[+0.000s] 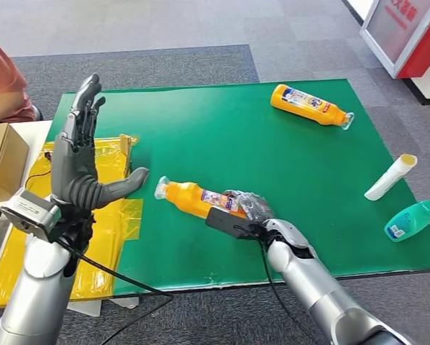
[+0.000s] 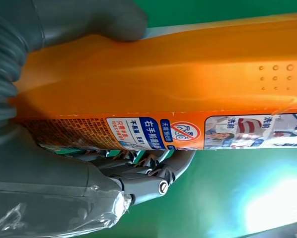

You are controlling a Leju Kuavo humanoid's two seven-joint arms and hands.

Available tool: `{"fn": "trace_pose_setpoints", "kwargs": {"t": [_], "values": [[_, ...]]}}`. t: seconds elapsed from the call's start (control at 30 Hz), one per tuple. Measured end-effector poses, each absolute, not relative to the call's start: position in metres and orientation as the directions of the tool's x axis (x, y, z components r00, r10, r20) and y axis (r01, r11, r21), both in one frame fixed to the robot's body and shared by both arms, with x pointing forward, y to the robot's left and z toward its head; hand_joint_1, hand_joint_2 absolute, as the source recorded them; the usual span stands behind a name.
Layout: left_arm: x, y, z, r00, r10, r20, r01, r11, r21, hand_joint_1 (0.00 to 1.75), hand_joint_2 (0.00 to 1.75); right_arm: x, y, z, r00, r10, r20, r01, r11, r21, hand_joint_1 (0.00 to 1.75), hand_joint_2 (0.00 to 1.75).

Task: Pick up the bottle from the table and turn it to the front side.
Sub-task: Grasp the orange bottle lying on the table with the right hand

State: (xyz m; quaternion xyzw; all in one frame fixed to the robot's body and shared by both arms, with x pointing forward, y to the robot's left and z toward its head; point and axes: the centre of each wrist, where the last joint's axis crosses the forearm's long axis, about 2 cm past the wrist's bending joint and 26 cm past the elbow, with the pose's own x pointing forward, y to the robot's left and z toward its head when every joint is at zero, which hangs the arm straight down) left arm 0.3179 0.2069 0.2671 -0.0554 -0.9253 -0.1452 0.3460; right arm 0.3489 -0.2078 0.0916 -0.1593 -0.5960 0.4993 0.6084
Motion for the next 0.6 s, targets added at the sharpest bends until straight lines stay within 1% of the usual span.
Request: {"fn": "trace_pose_setpoints", "kwargs": {"t": [0.1,0.27,0.4,0.5,0.6], "values": [[0.315,0.210,0.261,-0.749,0.005,0.663,0.200,0.955,0.218,0.00,1.75,0.349,-0.211,0.100,-0.194,0.708,0.679,-0.402,0.573,-0.714,1.75,1.75],[0.313,0.218,0.252,-0.741,0.007,0.671,0.187,0.962,0.197,0.00,1.75,0.350,-0.220,0.114,-0.185,0.570,0.800,-0.364,0.717,-0.595,1.75,1.75],[0.309,0.222,0.245,-0.730,0.056,0.681,0.205,0.969,0.140,0.00,1.75,0.349,-0.229,0.120,-0.189,0.411,0.892,-0.330,0.829,-0.452,1.75,1.75],[0.304,0.226,0.235,-0.714,0.104,0.692,0.217,0.973,0.079,0.00,1.75,0.347,-0.237,0.125,-0.205,0.301,0.931,-0.287,0.891,-0.351,1.75,1.75],[0.300,0.227,0.228,-0.704,0.117,0.700,0.219,0.974,0.057,0.00,1.75,0.346,-0.242,0.129,-0.218,0.272,0.937,-0.258,0.910,-0.324,1.75,1.75]]}}
